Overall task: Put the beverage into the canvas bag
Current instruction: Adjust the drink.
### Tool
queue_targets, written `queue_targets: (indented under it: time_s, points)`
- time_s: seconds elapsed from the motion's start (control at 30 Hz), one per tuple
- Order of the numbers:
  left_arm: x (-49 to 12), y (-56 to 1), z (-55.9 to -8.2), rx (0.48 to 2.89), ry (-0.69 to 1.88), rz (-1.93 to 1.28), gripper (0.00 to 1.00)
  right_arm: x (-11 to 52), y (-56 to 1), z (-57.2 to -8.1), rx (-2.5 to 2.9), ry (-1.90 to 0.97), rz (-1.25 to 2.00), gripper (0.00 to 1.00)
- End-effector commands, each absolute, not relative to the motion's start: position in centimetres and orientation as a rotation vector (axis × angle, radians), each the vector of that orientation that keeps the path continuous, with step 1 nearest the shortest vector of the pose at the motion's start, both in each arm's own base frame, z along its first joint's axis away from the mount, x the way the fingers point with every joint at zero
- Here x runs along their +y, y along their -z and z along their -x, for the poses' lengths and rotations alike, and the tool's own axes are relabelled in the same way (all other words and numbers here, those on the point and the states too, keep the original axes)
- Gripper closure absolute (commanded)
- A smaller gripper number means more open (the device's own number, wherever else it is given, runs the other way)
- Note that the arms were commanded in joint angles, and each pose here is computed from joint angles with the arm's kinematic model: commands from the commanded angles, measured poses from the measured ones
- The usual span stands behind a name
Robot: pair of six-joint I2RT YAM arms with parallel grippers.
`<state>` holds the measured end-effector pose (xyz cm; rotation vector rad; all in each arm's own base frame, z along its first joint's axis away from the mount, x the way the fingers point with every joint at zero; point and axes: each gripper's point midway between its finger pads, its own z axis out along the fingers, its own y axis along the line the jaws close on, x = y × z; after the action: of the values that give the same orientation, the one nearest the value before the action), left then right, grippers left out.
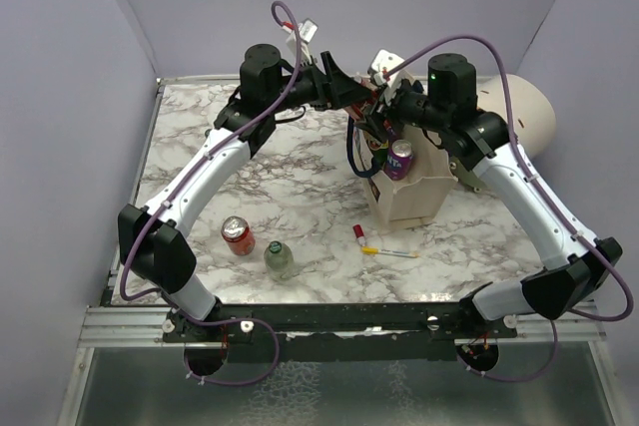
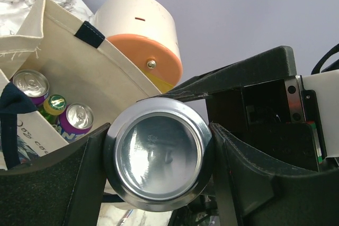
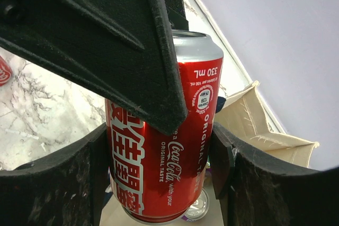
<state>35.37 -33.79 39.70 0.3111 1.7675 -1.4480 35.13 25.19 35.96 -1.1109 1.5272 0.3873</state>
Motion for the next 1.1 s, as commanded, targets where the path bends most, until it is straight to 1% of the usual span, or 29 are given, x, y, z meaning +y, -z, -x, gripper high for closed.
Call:
queue_targets:
  time_s: [0.0, 0.07, 0.13, 0.2, 0.23, 0.47, 0.57, 0.7, 1.07]
  points:
    - [-33.3, -43.2, -35.2, 1.652, 1.476, -0.305, 1.00, 25.6, -40.7, -36.5, 1.414, -0.354, 1.000, 0.58]
    - [-32.9, -44.3, -35.4, 1.610, 1.476, -0.299, 1.00, 25.7, -40.6, -36.5, 1.418, -0.368, 0.990, 0.48]
    - [-32.6, -45.3, -35.6, 1.573, 1.475, -0.288, 1.00, 26.0, -40.5, -36.5, 1.423, -0.391, 0.987, 0.42]
    - [-32.4, -46.1, -35.4, 1.542, 1.481, -0.285, 1.00, 26.3, -40.4, -36.4, 1.433, -0.414, 0.985, 0.28]
    - [-32.3, -46.4, -35.4, 1.537, 1.487, -0.277, 1.00, 26.4, -40.3, -36.4, 1.439, -0.427, 0.984, 0.23]
    - [-30.9, -48.0, -35.8, 1.521, 1.504, -0.181, 1.00, 26.7, -39.4, -36.3, 1.479, -0.466, 0.972, 0.04]
    - [-30.1, -48.7, -36.2, 1.505, 1.513, -0.152, 1.00, 26.6, -39.0, -36.3, 1.483, -0.458, 0.982, 0.01]
    - [-29.2, -49.2, -36.5, 1.501, 1.523, -0.112, 1.00, 26.2, -38.6, -36.1, 1.488, -0.436, 0.990, 0.00]
    - [-28.7, -49.6, -36.5, 1.497, 1.534, -0.114, 1.00, 26.6, -38.1, -37.6, 1.472, -0.407, 0.988, 0.00]
